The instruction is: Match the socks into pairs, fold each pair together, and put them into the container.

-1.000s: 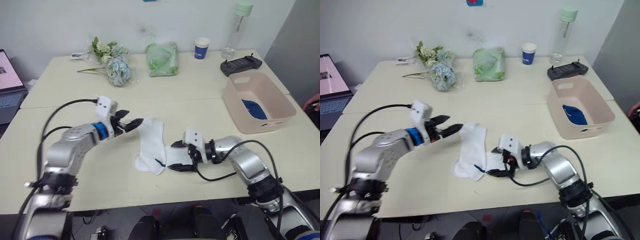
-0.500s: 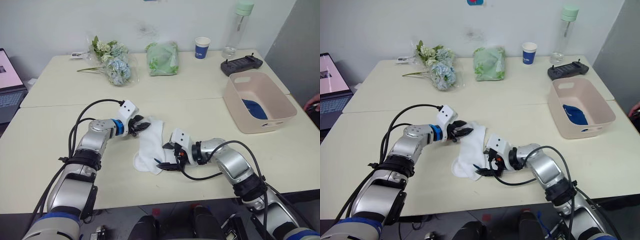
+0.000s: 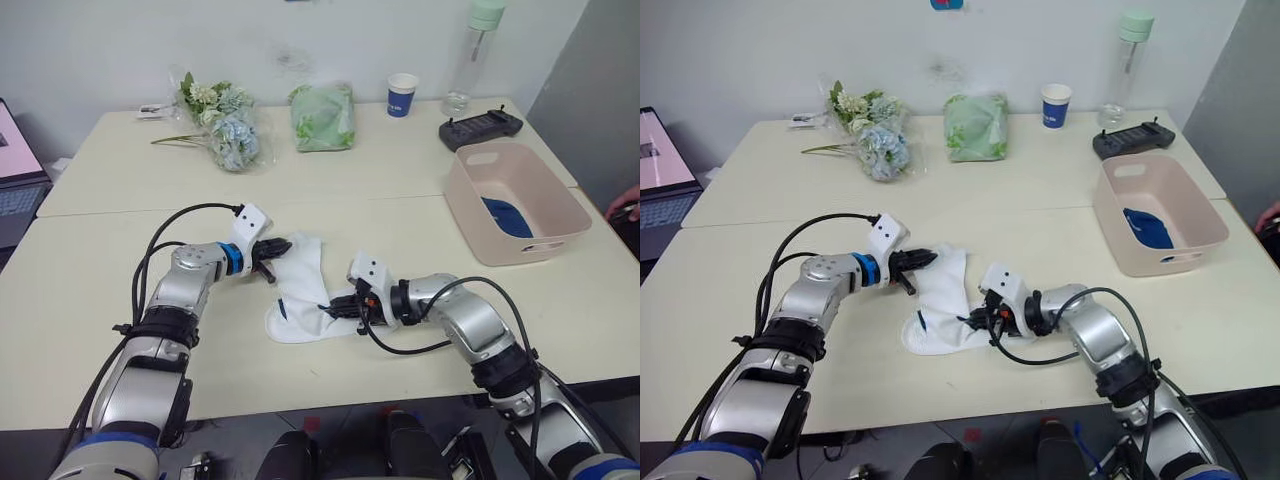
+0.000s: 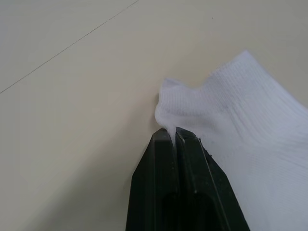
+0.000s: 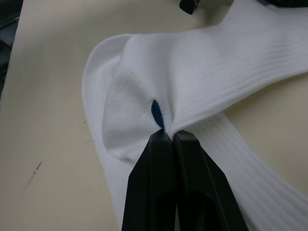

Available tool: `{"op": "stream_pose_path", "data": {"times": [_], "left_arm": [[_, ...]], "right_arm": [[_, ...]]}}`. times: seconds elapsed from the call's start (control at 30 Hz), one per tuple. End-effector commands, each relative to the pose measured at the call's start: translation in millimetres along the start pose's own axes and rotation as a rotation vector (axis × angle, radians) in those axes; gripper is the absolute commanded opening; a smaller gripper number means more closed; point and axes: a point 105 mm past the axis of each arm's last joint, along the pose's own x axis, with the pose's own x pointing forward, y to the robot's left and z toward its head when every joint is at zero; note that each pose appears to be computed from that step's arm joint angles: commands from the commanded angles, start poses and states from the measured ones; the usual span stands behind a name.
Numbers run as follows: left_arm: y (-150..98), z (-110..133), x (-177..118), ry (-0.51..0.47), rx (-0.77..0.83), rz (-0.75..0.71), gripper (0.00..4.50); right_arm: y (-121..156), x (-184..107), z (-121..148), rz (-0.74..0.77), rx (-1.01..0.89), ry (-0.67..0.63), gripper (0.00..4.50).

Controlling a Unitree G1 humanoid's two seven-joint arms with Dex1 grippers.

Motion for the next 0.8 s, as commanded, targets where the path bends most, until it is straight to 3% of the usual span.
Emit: {"op": "stream_pose_path", "data": {"times": [0.03,0.2,0.3,0.47,0.6,0.73,0.8], "left_arm": [[4.6,10.8,-12.4,-0.060,-0.015,0.045,0.00],[-12.5,24.7,-30.2,-0.139,-0.071,0.056,0.00],[-16.1,28.0,-43.4,-0.195,-0.143,0.213,0.00],[-51.4,20.6,-56.9,-0.251,-0.260,0.353,0.00],[-76.6,3.7,-64.6,-0.275,-0.378,0.504,0.00],[-81.5,4.8,-61.8,-0.290,-0.401,0.537,0.00],[-80.0,7.7,-60.8,-0.297,-0.394,0.536,0.00]], "right_arm": [[2.9,-11.2,27.4,0.023,-0.041,-0.069,0.03],[-2.7,-26.8,41.0,0.037,-0.056,-0.055,0.03],[-19.7,-39.9,44.9,0.047,-0.099,0.007,0.03],[-45.8,-44.6,32.4,0.083,-0.187,0.137,0.03],[-67.0,-32.0,28.9,0.077,-0.252,0.183,0.03],[-74.6,-27.3,32.9,0.078,-0.266,0.172,1.04],[-76.4,-27.7,33.8,0.080,-0.267,0.166,1.80]]}}
